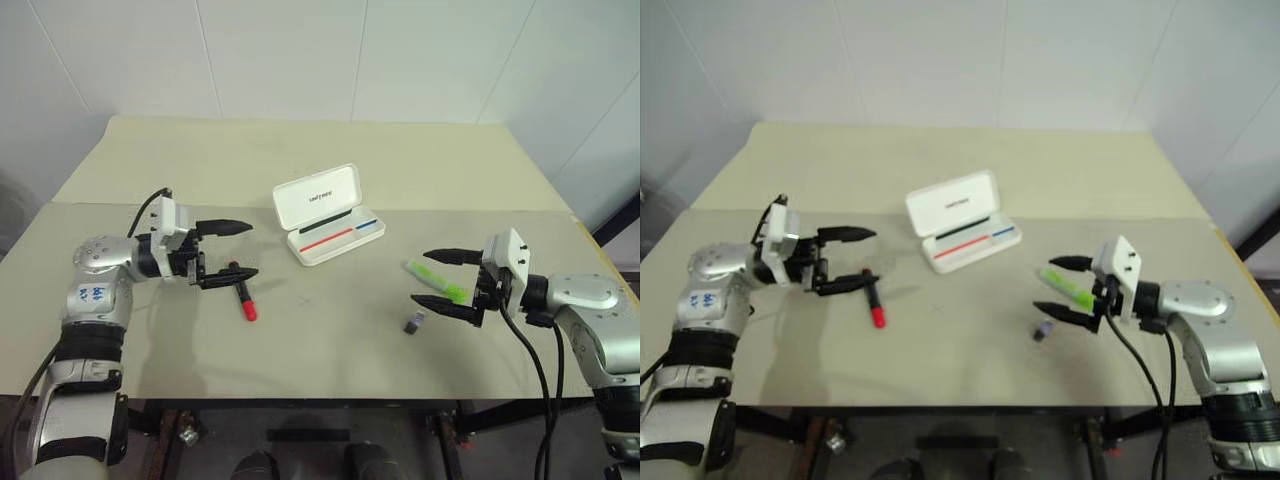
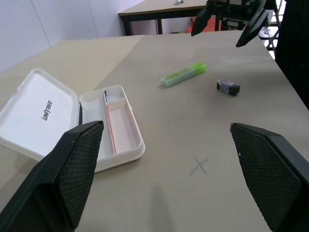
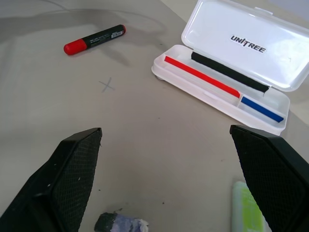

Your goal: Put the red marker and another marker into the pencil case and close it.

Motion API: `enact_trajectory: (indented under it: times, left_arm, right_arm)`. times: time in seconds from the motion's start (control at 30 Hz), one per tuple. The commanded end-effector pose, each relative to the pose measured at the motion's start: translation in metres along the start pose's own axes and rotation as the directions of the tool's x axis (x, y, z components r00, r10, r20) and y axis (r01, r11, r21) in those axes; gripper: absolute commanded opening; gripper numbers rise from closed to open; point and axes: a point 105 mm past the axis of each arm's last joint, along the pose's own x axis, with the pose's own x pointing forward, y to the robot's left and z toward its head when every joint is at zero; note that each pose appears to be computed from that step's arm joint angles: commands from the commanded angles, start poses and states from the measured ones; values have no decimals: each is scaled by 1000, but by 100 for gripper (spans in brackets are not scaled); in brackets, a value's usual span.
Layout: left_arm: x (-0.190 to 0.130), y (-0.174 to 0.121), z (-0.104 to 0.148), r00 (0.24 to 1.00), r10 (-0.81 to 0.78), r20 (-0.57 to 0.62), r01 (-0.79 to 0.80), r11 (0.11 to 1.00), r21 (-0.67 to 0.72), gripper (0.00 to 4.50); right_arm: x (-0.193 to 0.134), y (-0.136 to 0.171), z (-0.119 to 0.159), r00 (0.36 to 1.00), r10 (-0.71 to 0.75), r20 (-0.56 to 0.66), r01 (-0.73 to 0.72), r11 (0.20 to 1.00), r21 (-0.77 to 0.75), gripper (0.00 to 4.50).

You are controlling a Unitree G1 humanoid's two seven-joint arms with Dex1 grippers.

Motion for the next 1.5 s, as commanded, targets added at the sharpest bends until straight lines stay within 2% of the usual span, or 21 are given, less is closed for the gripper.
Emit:
enact_trajectory:
  times: [0.03,0.27,0.5,0.87,1.13,1.33,1.5]
  left_arm:
    - [9,8,10,1000,-24,10,24,999,45,447]
    - [37,18,12,999,-52,15,52,998,27,447]
    - [70,20,-2,996,-82,-47,81,996,-34,447]
    - [98,19,-38,977,-79,-199,52,989,-137,447]
    - [113,15,-45,968,-94,-232,60,987,-151,447]
    - [121,22,-56,943,-23,-331,-28,988,-150,447]
    - [125,19,-60,928,-38,-372,-13,991,-132,447]
  right_arm:
    - [-4,-2,20,996,-47,75,50,998,-45,450]
    - [3,6,20,991,-75,111,79,996,-30,450]
    - [4,15,19,988,-86,132,88,996,-6,450]
    - [0,18,9,983,-133,125,132,991,16,450]
    - [1,20,9,979,-155,131,154,988,20,450]
    - [0,20,7,978,-169,125,167,986,25,450]
    - [0,19,5,977,-175,124,173,985,27,450]
